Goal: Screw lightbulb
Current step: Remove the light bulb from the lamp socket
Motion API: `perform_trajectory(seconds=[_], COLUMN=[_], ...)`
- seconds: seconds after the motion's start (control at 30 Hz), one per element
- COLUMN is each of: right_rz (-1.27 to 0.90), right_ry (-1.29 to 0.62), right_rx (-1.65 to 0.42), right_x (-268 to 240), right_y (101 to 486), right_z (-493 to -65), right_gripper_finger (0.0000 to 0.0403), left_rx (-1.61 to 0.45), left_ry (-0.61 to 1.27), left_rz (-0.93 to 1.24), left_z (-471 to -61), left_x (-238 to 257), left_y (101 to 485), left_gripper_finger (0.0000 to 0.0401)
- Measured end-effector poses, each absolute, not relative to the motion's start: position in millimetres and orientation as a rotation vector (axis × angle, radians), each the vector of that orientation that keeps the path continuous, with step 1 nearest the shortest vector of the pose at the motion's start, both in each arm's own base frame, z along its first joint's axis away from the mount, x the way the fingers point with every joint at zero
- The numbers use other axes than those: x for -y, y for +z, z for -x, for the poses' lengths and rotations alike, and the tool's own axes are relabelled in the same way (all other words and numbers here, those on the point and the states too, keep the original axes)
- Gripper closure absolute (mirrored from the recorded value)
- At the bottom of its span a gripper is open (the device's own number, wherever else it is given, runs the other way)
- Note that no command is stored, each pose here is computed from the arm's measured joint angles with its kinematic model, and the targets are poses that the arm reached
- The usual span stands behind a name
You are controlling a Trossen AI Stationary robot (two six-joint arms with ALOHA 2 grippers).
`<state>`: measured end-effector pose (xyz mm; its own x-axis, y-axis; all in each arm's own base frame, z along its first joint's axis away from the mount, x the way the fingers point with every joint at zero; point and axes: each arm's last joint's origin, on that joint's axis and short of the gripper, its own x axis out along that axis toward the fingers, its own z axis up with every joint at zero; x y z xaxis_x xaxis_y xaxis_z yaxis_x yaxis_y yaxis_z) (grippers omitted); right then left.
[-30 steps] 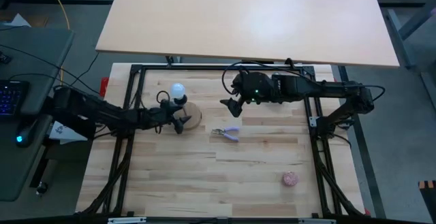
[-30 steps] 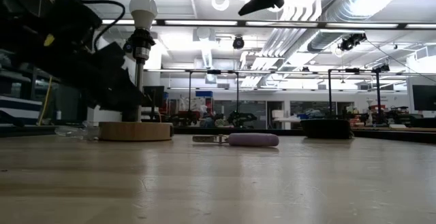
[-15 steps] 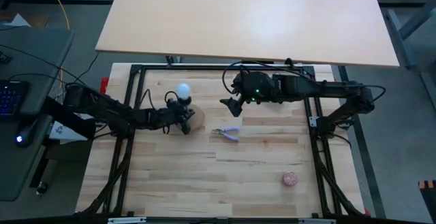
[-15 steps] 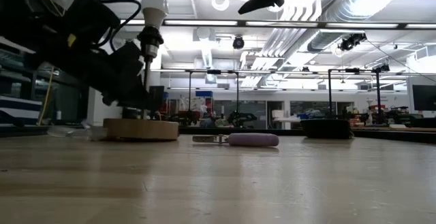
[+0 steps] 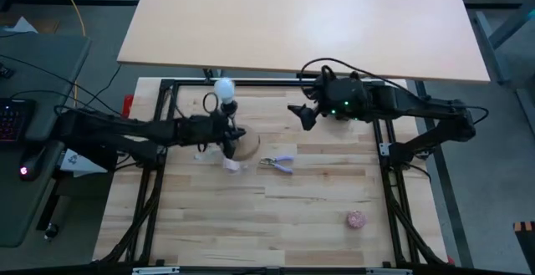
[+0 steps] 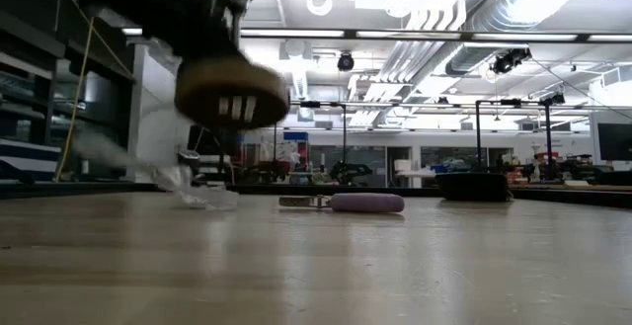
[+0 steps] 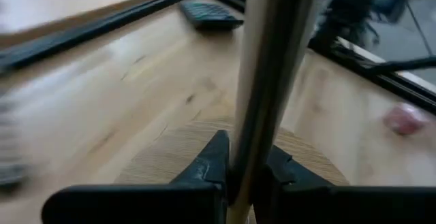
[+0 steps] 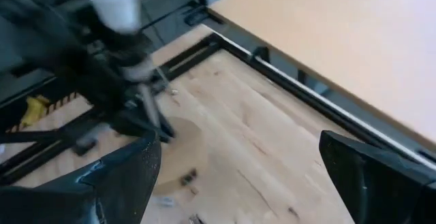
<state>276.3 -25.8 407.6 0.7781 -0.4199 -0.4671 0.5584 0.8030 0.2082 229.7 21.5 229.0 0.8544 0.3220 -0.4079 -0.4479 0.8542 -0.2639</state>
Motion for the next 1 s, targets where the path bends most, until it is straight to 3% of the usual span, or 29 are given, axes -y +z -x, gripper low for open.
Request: perform_trajectory(seconds=[0.27, 0.47, 0.63, 1.0], right_rz=[-0.529, -0.753, -0.895, -1.139], right_ry=[-0.61, -0.506, -0.334, -0.139], right_rx=[-0.437, -0.508, -0.404, -0.349], right_x=[36, 42, 48, 55], right_y=[400, 381, 384, 372], right_z=[-275, -299, -321, -357], right_gripper_finger=[0.0018, 0.0018, 0.0018, 0.0018], left_rx=[-0.674, -0.513, -0.444, -0.303], left_ry=[0.339, 0.272, 0.251, 0.278], left_rz=[0.264, 0.117, 0.014, -0.014], left_z=[-232, -239, -232, -230], left_x=[-34, -35, -27, -13], left_y=[313, 355, 372, 400], left_gripper_finger=[0.038, 0.038, 0.038, 0.038])
